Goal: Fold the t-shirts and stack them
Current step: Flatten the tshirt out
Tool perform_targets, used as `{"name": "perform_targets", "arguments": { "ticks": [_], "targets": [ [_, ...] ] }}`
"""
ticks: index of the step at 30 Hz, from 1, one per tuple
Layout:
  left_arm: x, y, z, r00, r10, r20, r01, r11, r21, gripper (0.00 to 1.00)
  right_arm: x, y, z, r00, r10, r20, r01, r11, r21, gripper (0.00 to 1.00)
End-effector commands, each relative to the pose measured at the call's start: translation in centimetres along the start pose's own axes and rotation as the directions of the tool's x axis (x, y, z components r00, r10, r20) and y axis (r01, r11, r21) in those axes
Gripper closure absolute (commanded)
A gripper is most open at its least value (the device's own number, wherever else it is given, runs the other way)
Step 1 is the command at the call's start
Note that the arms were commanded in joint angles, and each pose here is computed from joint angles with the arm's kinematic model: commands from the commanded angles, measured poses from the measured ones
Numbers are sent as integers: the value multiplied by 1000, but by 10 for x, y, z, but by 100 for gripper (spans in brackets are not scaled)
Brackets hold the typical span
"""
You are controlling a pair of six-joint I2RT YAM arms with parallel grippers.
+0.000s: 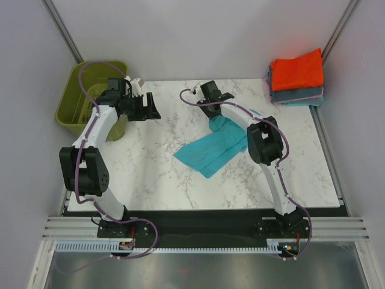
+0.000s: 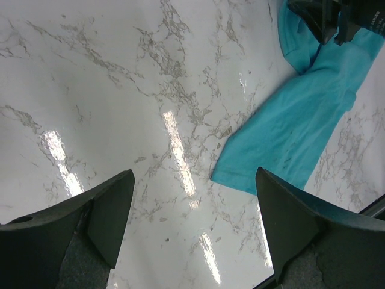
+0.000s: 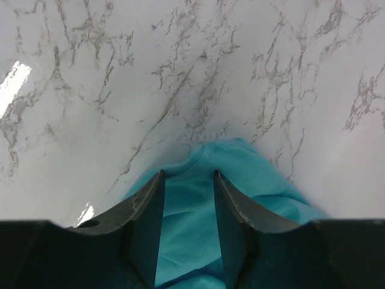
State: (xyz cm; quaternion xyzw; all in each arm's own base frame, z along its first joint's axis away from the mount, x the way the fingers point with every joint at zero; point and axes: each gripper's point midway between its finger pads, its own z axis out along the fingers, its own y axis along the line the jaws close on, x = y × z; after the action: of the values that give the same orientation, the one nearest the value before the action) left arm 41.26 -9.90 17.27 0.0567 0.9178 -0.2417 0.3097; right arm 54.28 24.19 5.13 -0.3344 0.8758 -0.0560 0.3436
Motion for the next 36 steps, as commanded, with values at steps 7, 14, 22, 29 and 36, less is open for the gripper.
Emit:
{"name": "perform_targets", "arguments": {
  "ticks": [7,14,22,29,36],
  "targets": [
    [-16,-6,-1,999,23,44,-23,1000,6,11,-2,0,6,1000,-20,5,20,1000,-6,62],
    [-17,-8,-1,998,32,48,-32,999,6,10,-17,-4,-7,998,-35,44,35,999,-11,76],
    [-19,-12,-4,997,46,55,-47,999,6,10,-75,-32,-66,979,-45,201,40,999,30,92],
    [-17,-10,-4,997,49,52,-48,999,-7,10,-135,-55,-154,917,-30,399,19,999,31,100],
    [-26,-10,0,997,47,59,-47,999,-3,10,-221,-81,-307,711,-43,702,-6,998,68,100]
  ]
}}
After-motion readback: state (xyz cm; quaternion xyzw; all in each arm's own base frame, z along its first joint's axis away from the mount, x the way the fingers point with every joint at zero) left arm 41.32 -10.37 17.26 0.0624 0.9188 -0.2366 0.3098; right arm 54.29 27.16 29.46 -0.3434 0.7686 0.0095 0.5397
